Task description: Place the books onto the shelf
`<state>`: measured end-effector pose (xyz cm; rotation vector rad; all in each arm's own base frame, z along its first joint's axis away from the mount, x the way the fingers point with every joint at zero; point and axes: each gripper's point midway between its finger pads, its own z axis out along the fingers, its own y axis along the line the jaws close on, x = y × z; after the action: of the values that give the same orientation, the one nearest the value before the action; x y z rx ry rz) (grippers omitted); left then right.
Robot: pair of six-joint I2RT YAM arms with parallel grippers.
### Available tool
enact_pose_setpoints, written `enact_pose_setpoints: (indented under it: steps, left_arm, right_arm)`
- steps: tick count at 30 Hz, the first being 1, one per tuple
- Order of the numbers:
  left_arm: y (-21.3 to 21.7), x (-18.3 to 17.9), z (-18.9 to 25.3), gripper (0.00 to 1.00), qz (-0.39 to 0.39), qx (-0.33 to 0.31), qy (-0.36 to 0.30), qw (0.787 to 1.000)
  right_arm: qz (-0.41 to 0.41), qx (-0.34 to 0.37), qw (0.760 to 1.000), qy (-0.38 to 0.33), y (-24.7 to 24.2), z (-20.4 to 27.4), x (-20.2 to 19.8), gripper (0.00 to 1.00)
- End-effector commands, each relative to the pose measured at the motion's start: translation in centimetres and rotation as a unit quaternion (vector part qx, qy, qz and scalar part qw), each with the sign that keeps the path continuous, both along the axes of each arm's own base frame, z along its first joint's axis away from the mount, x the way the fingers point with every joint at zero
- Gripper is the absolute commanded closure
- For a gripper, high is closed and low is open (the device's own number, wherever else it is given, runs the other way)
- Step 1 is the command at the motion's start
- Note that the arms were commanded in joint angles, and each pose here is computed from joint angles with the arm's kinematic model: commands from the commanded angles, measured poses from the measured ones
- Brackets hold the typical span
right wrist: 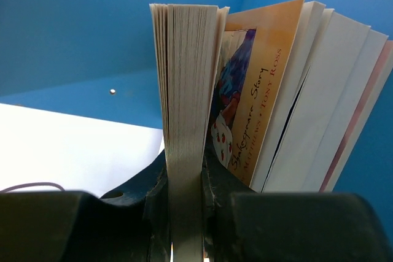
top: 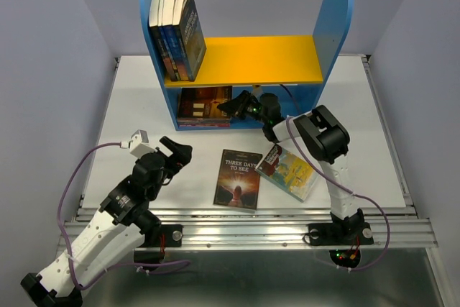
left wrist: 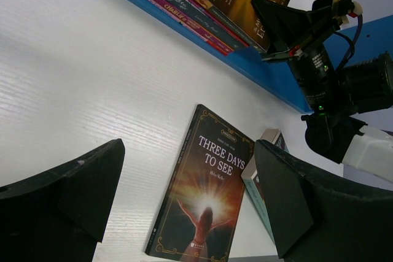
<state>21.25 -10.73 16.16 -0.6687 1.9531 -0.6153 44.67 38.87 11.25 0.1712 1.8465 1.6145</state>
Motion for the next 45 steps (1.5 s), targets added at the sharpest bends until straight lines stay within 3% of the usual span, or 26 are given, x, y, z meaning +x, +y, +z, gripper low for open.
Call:
enact_pose_setpoints:
  steps: [1,10,23,45]
  left_arm:
    - [0.2,0.3,0.3,0.01,0.003,0.001,-0.014,1.0]
    - [0.1,0.3,0.3,0.01,0.001,0.001,-0.016,1.0]
    - [0.1,0.3,0.5,0.01,-0.002,-0.001,-0.021,1.0]
    - [-0.2,0.4,0.4,0.01,-0.008,0.003,-0.02,1.0]
  right_arm:
    - [0.008,0.016,0.999,-0.027,1.4,2.2,0.1,0.83]
    - [0.02,0.015,0.999,-0.024,2.1,2.0,-0.3,0.79]
    - [-0.001,-0.021,1.0,-0.015,1.5,1.1,0.2,0.54]
    - [-0.054,-0.046,0.997,-0.012,-0.6,1.5,-0.1,0.5]
